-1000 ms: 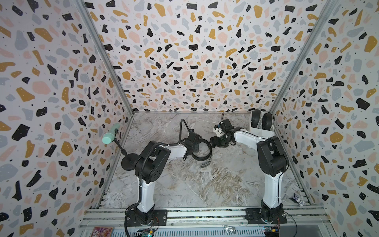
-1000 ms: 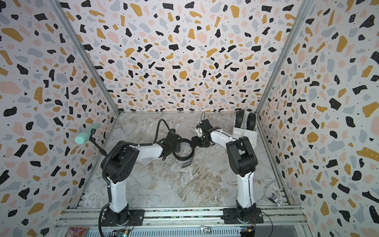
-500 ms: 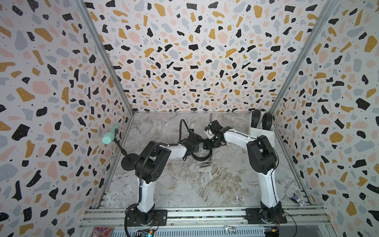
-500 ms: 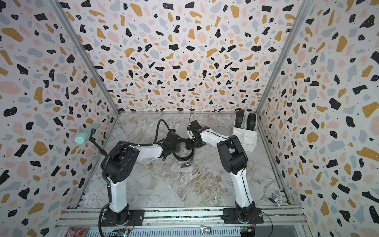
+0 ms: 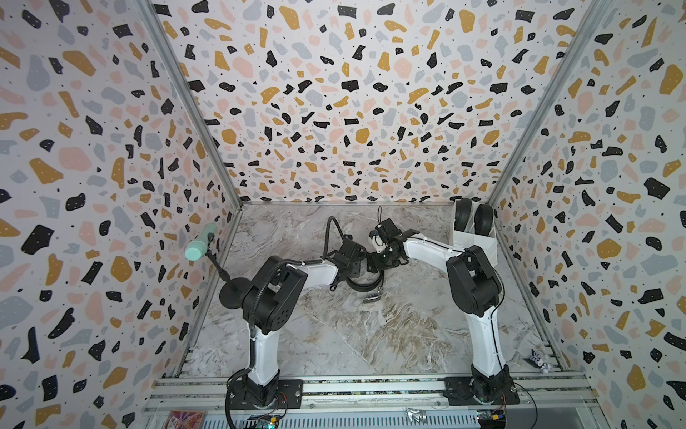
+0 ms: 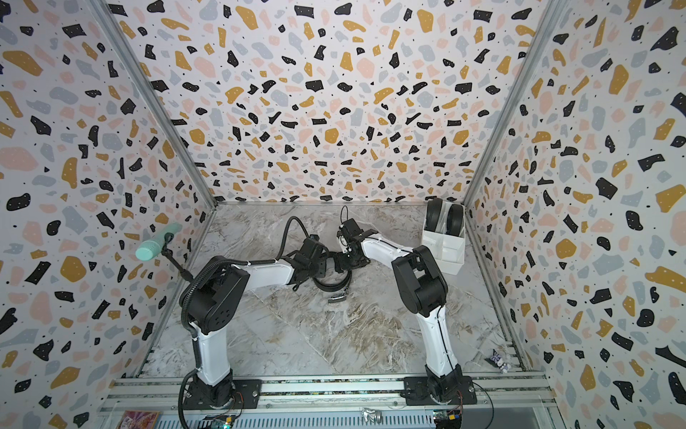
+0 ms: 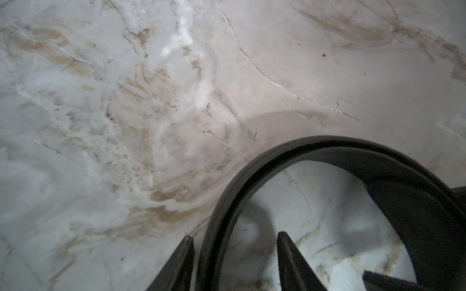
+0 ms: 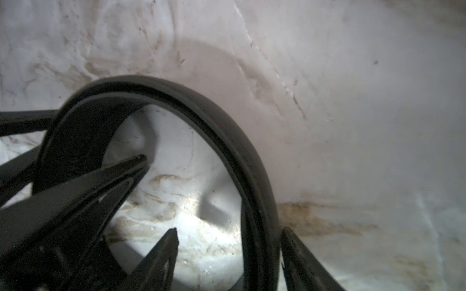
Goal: Place the belts into the storage roll
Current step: Roll the belt at the center of the board.
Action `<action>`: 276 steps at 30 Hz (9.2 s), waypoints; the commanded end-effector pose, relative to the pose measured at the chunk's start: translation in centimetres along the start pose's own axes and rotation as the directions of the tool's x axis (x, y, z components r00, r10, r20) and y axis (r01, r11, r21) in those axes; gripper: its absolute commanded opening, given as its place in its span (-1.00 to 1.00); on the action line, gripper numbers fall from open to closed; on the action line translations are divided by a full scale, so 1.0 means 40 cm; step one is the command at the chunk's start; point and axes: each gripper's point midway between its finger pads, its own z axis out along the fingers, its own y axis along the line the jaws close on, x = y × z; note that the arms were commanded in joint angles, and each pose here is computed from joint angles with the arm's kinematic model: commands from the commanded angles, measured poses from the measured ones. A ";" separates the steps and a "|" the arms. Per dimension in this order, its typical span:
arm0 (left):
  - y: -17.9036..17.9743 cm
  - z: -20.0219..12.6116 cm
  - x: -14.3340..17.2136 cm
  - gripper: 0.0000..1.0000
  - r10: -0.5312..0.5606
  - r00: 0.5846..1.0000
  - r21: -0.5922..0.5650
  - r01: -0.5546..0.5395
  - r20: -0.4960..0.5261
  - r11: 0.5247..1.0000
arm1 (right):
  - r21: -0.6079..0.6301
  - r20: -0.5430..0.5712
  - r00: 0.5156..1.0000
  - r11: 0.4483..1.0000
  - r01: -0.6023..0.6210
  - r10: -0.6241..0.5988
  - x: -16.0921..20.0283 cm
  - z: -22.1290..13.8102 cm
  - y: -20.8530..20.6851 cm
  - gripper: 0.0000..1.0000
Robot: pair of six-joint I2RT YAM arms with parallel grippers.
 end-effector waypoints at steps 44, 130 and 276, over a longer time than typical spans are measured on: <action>0.032 -0.046 0.042 0.08 0.062 0.993 -0.052 -0.068 -0.104 0.996 | 0.056 -0.066 0.988 0.989 -0.136 0.139 0.186 -0.106 -0.089 0.02; -0.257 -0.046 0.038 -0.14 0.002 0.997 0.347 0.027 -0.083 0.937 | 0.004 -0.063 0.994 0.996 -0.091 0.091 0.132 -0.059 -0.102 -0.72; -0.219 -0.165 -0.085 0.07 -0.092 0.996 0.418 0.074 0.023 0.905 | 0.086 -0.093 0.981 0.981 0.177 -0.169 -0.142 0.014 -0.175 -0.92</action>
